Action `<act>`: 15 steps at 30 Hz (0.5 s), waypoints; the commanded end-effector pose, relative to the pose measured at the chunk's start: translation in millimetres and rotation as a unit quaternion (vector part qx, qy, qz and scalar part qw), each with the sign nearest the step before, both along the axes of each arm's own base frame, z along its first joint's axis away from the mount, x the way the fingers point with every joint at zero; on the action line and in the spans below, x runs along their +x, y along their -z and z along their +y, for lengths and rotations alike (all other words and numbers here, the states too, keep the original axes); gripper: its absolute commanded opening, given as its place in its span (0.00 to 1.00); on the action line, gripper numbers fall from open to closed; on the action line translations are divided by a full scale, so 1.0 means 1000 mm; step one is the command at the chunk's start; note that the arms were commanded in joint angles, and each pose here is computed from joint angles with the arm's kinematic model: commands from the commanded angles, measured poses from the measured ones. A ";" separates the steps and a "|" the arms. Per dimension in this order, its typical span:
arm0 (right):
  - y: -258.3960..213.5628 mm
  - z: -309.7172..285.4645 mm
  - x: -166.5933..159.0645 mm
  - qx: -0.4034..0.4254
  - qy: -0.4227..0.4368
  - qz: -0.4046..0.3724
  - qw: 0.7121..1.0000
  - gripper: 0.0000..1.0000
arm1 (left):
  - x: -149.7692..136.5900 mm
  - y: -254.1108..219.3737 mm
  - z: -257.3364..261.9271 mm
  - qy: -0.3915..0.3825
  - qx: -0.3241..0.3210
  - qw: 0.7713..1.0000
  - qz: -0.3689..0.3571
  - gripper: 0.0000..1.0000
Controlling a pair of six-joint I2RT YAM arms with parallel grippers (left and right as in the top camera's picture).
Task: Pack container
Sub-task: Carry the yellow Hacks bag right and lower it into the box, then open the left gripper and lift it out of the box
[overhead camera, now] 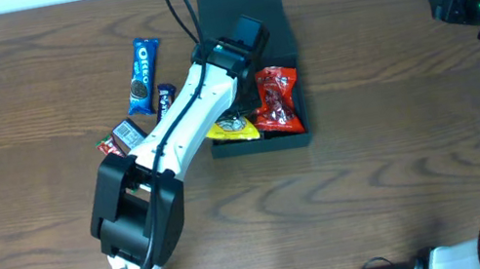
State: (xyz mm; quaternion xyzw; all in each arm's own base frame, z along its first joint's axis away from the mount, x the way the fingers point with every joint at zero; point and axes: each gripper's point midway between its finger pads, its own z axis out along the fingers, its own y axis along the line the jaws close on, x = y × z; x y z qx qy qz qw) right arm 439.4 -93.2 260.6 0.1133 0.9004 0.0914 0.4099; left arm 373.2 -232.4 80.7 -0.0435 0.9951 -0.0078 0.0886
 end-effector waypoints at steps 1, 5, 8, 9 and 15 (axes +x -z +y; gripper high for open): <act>-0.010 -0.002 -0.001 0.002 0.006 -0.011 1.000 0.59 | 0.000 0.011 -0.005 -0.005 -0.009 1.000 0.015 0.06; -0.010 -0.002 -0.001 0.002 0.006 -0.010 1.000 0.60 | 0.000 0.011 -0.006 -0.038 -0.017 0.999 0.017 0.06; -0.010 -0.002 -0.001 0.002 0.006 -0.010 1.000 0.59 | -0.001 0.011 -0.005 -0.053 -0.017 0.998 0.020 0.06; -0.010 -0.002 -0.001 0.002 0.006 -0.010 1.000 0.59 | -0.002 0.011 -0.006 -0.060 -0.019 0.998 0.021 0.06; -0.010 -0.002 -0.001 0.002 0.006 -0.010 1.000 0.60 | -0.003 0.011 -0.010 -0.061 -0.028 0.997 0.025 0.06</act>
